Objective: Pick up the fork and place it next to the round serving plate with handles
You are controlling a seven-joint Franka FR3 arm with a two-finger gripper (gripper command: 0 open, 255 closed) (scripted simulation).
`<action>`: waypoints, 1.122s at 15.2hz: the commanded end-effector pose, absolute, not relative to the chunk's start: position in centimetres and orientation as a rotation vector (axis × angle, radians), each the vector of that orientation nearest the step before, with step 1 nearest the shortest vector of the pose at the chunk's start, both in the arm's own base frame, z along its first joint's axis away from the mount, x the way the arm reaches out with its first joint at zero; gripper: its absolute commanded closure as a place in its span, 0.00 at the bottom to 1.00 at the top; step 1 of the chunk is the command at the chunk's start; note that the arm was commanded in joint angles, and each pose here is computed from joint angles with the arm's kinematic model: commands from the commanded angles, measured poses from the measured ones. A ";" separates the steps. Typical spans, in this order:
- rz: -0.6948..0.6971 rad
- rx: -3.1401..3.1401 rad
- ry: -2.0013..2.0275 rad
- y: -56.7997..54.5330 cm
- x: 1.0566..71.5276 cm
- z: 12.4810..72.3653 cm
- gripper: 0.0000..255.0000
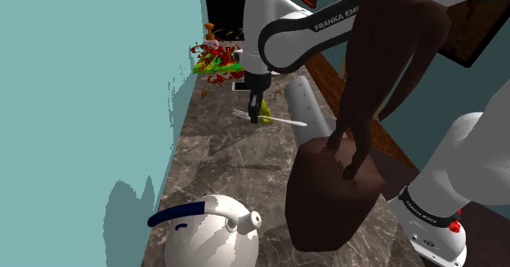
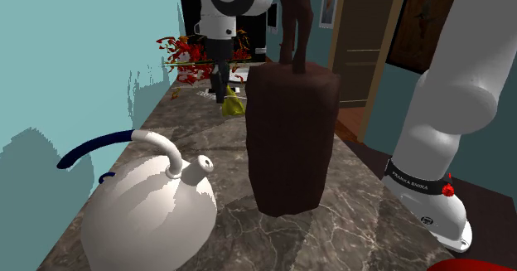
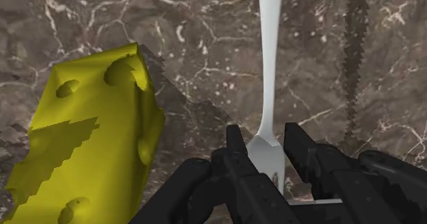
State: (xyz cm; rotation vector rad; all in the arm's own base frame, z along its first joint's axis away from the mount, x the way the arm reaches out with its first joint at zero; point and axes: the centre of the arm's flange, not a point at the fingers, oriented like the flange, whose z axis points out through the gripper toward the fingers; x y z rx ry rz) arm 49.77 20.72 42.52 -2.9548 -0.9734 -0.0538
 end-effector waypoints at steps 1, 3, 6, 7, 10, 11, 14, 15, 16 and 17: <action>-0.054 -2.954 -0.975 17.8 50.7 42.5 1.00; -0.054 -2.954 -0.975 15.3 51.5 42.5 1.00; -0.054 -2.954 -0.975 11.5 52.6 42.5 1.00; -0.054 -2.954 -0.975 10.2 53.0 42.5 1.00; -0.054 -2.954 -0.975 6.4 54.2 42.5 1.00; -0.054 -2.954 -0.975 5.2 54.6 42.5 1.00; -0.054 -2.954 -0.975 1.4 55.8 42.5 1.00; -0.054 -2.954 -0.975 0.1 56.1 42.5 1.00; -0.054 -2.954 -0.975 -1.1 56.5 42.5 1.00; -0.054 -2.954 -0.975 -2.4 56.9 42.5 1.00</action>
